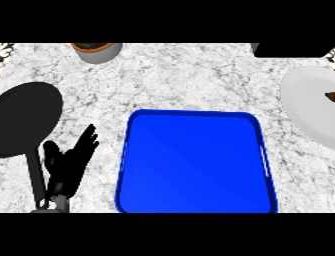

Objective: Pick the croissant from the tray and place it in the plate

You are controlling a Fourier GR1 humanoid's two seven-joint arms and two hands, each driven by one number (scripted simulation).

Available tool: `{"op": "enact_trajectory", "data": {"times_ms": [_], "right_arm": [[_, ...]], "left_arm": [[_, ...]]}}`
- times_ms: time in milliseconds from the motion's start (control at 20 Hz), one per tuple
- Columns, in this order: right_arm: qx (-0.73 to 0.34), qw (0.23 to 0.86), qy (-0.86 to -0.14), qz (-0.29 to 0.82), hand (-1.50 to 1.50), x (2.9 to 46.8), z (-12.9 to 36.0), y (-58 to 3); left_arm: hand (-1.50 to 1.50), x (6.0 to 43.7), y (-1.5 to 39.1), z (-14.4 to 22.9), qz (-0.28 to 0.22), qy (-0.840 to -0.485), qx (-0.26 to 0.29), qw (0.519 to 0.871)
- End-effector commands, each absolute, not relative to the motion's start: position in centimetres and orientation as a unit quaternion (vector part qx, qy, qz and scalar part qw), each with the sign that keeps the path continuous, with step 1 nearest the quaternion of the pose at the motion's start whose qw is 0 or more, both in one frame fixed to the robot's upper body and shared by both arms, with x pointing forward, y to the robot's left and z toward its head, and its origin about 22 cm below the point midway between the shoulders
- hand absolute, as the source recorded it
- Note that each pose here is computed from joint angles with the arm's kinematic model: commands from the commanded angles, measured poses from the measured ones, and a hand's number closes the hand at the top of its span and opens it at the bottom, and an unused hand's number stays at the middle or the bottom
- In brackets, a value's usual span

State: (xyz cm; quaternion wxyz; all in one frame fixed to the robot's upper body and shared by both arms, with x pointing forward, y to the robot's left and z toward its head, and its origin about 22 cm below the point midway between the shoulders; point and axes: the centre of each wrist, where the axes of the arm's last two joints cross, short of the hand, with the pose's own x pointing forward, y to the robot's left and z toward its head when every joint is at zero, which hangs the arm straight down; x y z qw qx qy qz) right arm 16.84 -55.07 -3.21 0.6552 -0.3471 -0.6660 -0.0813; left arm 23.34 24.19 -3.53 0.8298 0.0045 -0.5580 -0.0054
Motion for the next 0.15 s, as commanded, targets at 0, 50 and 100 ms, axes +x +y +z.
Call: {"op": "enact_trajectory", "data": {"times_ms": [0,50,100], "right_arm": [[-0.349,0.662,-0.659,-0.079,-1.5,15.1,-3.2,-55.9],[-0.34,0.663,-0.663,-0.073,-1.5,13.9,-4.1,-55.4],[-0.343,0.66,-0.665,-0.071,-1.5,15.5,-4.3,-54.7]], "left_arm": [[0.0,23.3,22.6,-3.9,-0.008,-0.561,0.006,0.828],[0.0,24.0,24.6,-3.7,-0.002,-0.566,0.01,0.825],[0.0,24.1,25.1,-2.2,0.002,-0.566,0.001,0.825]]}}
